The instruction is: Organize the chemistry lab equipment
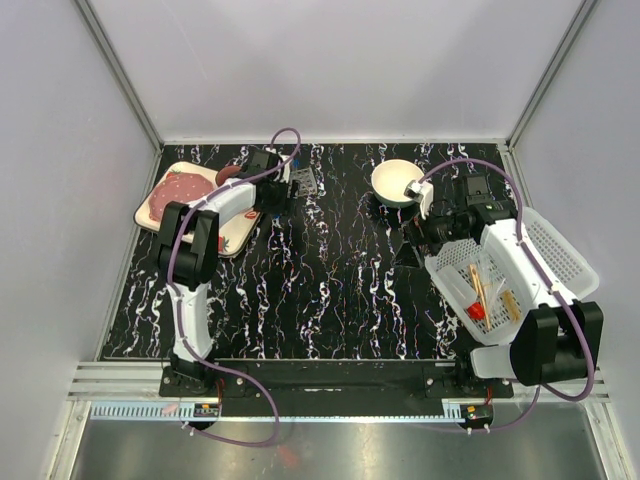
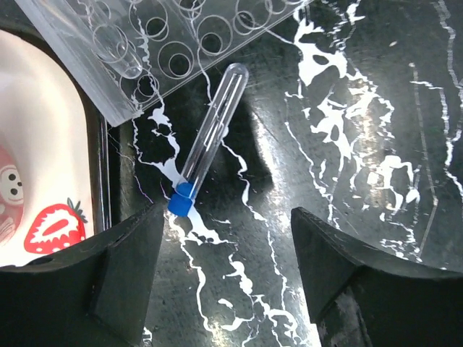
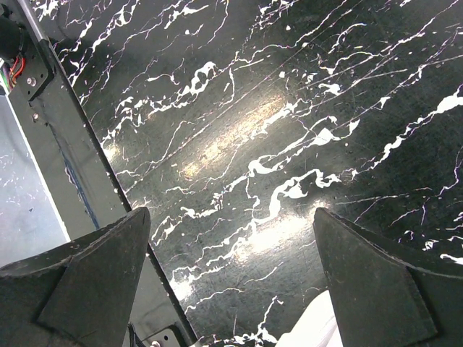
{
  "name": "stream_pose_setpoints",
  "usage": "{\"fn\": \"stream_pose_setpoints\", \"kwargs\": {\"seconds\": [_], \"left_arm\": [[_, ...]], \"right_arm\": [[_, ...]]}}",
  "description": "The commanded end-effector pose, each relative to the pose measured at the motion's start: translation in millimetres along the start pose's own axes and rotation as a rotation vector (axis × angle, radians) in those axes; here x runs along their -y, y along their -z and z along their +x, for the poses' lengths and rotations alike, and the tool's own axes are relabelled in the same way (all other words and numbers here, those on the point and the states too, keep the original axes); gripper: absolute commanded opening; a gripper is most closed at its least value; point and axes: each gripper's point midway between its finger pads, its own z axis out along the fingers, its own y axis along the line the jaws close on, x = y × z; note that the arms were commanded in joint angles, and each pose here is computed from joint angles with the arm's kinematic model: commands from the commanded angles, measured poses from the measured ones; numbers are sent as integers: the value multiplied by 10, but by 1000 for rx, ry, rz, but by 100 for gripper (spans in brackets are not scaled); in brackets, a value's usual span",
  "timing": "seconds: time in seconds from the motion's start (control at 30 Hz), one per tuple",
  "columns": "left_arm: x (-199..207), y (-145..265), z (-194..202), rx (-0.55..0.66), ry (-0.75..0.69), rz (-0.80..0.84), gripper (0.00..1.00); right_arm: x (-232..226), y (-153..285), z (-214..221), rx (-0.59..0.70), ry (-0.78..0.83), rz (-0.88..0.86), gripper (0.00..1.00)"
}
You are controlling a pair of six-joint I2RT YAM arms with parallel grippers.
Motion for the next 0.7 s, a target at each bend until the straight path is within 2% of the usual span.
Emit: {"fn": "stream_pose_setpoints", "kwargs": {"seconds": [0.0, 0.2, 0.33, 0.6, 0.67], "left_arm": [[-109, -63, -170, 25, -38, -56, 73], [-123, -166, -178, 5, -41, -58, 71], [-113, -221, -105, -15, -26, -49, 64], [-89, -245, 84, -52, 15, -40, 30], [-54, -201, 96, -51, 18, -27, 26]], "right_arm": [[-20, 20, -135, 28, 5, -21, 100], [-33, 2, -93, 23, -2, -32, 100], [-34, 2, -90, 23, -7, -35, 100], [-122, 36, -141, 42, -5, -63, 100], [-160, 53, -150, 50, 7, -73, 100]]}}
